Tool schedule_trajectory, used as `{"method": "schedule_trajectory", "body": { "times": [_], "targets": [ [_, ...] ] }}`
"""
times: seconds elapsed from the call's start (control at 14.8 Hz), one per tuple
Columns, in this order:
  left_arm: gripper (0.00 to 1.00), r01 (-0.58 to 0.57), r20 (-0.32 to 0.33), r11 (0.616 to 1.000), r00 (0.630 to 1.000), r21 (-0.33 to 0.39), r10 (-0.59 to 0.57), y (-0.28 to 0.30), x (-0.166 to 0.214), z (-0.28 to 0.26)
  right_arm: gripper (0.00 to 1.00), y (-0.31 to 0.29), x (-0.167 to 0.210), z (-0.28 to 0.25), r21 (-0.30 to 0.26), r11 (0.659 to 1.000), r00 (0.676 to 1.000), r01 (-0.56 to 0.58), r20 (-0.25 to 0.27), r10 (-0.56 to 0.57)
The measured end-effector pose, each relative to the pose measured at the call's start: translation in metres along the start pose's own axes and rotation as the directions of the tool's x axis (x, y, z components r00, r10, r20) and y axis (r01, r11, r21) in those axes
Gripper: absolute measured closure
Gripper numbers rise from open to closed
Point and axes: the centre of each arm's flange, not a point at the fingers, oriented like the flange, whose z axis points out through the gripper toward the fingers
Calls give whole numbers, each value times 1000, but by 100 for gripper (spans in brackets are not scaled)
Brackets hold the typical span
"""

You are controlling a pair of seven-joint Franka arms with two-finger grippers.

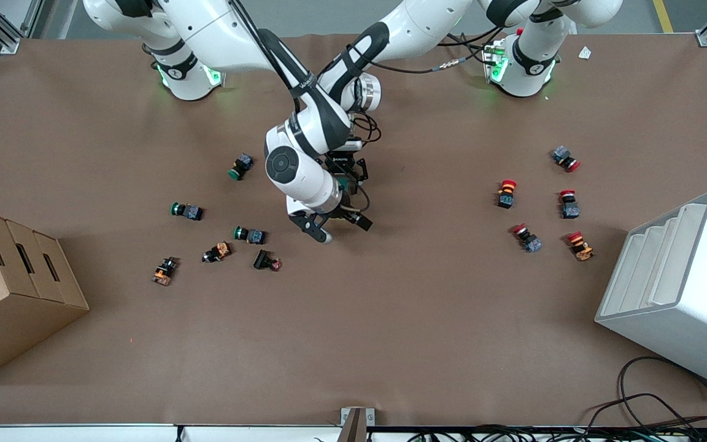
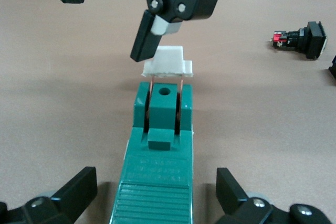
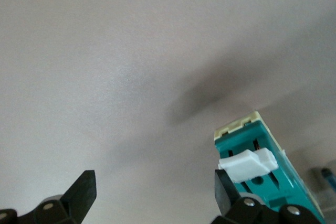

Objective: Close load switch with both arms

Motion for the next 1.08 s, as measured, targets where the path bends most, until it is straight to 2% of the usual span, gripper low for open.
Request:
{"method": "schedule_trajectory", "body": {
  "times": [0.54,0.88,1.08],
  "targets": [
    [0,-2,7,1000,1000,-5,2,1,3,2,0,3,10,16,-8,990,990,140,9,-140],
    [0,2,7,1000,1000,-5,-2,2,4,4,0,12,54,24,-14,984,984,175,-18,-175],
    [0,2,7,1000,1000,-5,-2,2,4,4,0,2,61,24,5,981,981,194,-30,-193]
  ]
}}
